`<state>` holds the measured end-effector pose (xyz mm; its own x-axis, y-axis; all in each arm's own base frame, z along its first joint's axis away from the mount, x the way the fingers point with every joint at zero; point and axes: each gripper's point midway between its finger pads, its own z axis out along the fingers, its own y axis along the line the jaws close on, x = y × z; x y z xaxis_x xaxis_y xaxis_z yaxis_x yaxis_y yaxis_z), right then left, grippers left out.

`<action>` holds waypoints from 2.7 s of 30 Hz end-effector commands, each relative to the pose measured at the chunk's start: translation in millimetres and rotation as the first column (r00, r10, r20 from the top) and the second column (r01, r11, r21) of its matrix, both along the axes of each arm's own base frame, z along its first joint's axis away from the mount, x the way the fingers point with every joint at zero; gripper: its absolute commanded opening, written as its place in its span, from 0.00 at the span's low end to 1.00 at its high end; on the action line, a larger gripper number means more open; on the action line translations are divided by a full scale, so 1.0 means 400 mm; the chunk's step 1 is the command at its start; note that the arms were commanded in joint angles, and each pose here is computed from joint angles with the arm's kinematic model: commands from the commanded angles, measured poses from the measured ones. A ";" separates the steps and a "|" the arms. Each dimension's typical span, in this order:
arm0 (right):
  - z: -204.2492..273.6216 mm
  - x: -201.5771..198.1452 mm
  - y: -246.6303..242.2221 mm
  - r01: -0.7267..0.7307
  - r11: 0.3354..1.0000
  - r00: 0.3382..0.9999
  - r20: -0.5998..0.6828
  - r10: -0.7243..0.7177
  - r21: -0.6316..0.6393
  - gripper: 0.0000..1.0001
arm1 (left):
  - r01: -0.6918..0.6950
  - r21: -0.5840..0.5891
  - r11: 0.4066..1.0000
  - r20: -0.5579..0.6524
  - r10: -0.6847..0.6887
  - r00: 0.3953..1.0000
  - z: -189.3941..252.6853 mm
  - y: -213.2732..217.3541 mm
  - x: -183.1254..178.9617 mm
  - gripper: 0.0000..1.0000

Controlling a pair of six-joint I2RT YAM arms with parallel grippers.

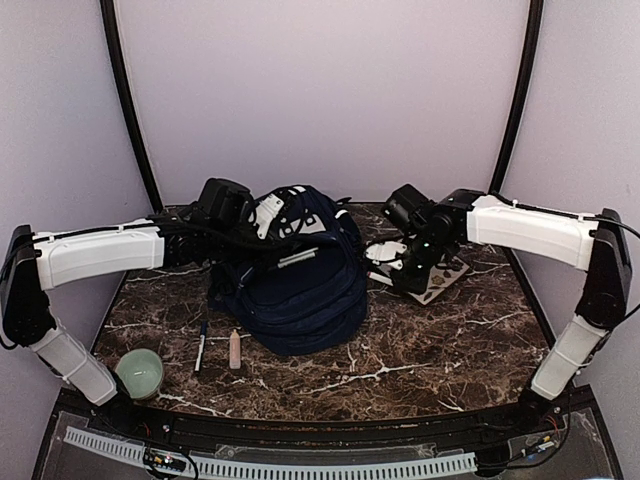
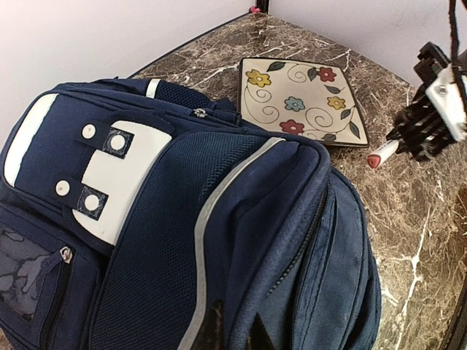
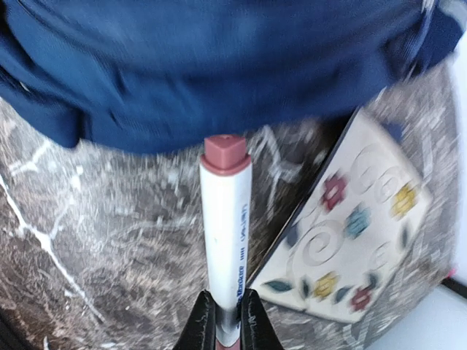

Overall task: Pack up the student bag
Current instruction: Pick up the pen from the center of the board, then place the pen in the upper front pocket of the bag.

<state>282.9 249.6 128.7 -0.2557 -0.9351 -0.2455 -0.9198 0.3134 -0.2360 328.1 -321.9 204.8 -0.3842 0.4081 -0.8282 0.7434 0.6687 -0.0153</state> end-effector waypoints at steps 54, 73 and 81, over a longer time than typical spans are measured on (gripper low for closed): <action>0.083 0.115 0.500 -0.369 0.874 0.372 0.812 0.450 -0.315 0.35 | 0.038 -0.122 0.992 0.074 -0.029 0.997 0.152 -0.014 -0.015 0.01; 0.091 -0.311 0.536 -0.552 0.750 0.833 0.226 0.504 0.363 0.35 | 0.024 -0.096 0.995 0.079 -0.016 0.997 0.142 -0.002 -0.010 0.01; -0.014 -0.373 0.660 -0.535 0.747 0.842 0.175 0.510 0.394 0.25 | 0.029 -0.091 0.995 0.066 -0.023 0.998 0.139 -0.008 -0.009 0.01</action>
